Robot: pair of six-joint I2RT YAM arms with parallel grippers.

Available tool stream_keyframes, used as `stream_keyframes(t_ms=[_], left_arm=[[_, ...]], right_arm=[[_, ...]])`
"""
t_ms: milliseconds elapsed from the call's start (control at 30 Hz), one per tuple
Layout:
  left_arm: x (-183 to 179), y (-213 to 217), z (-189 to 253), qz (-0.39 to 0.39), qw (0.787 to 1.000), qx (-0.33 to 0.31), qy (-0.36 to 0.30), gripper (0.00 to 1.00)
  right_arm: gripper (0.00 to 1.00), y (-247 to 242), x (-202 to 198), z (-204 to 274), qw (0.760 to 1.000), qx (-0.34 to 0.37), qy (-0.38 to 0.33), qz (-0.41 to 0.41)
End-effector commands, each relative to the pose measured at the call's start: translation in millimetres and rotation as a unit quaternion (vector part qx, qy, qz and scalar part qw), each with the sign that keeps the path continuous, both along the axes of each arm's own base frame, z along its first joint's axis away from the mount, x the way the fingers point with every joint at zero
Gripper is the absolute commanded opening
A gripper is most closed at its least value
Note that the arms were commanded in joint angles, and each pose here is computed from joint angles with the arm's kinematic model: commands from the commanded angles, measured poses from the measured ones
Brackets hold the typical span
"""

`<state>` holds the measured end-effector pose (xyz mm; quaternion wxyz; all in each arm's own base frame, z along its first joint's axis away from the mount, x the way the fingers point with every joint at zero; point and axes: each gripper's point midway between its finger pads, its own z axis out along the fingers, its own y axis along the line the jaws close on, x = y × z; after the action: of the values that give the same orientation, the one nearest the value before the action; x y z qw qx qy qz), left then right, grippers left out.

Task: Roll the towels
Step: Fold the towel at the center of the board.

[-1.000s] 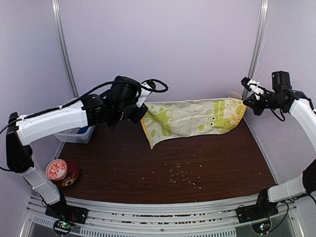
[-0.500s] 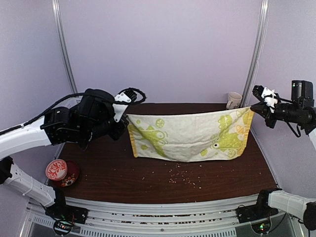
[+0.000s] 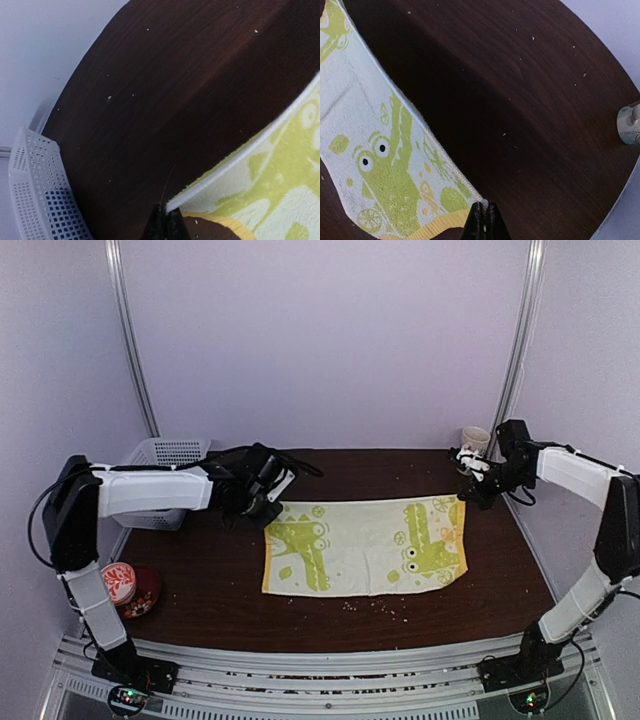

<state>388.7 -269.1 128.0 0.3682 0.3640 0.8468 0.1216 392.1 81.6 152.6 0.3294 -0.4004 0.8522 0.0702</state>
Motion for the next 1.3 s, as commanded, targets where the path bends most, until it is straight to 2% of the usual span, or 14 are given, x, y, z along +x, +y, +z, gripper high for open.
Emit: stream_keyframes(t_ms=[0,33,233,567,733,967,1133,1267], left_arm=[[53.9,-38.0,-11.9,-0.036,0.999,-0.008,-0.006,0.0],[63.4,-40.1,-29.2,-0.032,0.999,0.006,0.005,0.0],[102.9,-29.4,-30.3,0.005,0.999,0.028,-0.036,0.0],[107.5,-0.3,-27.5,0.035,0.996,0.045,-0.075,0.0],[98.5,3.9,-32.0,0.013,0.997,0.04,-0.07,0.0],[68.3,9.9,-21.2,-0.018,0.997,0.002,-0.07,0.0],[46.8,1.2,-17.7,-0.055,0.997,-0.023,-0.053,0.0],[28.3,-6.3,-20.5,-0.079,0.996,-0.02,-0.036,0.0]], right_arm=[[0.0,-10.7,62.1,-39.2,0.997,-0.042,0.01,-0.058],[0.0,-9.7,74.8,-43.2,0.997,-0.046,0.009,-0.063],[0.0,-1.3,107.0,-68.8,0.995,-0.074,0.006,-0.072],[0.0,0.1,123.0,-41.8,0.991,-0.074,-0.068,-0.087],[0.0,6.9,108.7,-45.3,0.994,-0.087,-0.057,-0.035],[0.0,17.5,58.0,-49.6,0.992,-0.094,-0.032,0.077],[0.0,19.7,33.6,-52.2,0.989,-0.095,-0.012,0.111],[0.0,17.1,18.9,-55.6,0.986,-0.107,-0.002,0.129]])
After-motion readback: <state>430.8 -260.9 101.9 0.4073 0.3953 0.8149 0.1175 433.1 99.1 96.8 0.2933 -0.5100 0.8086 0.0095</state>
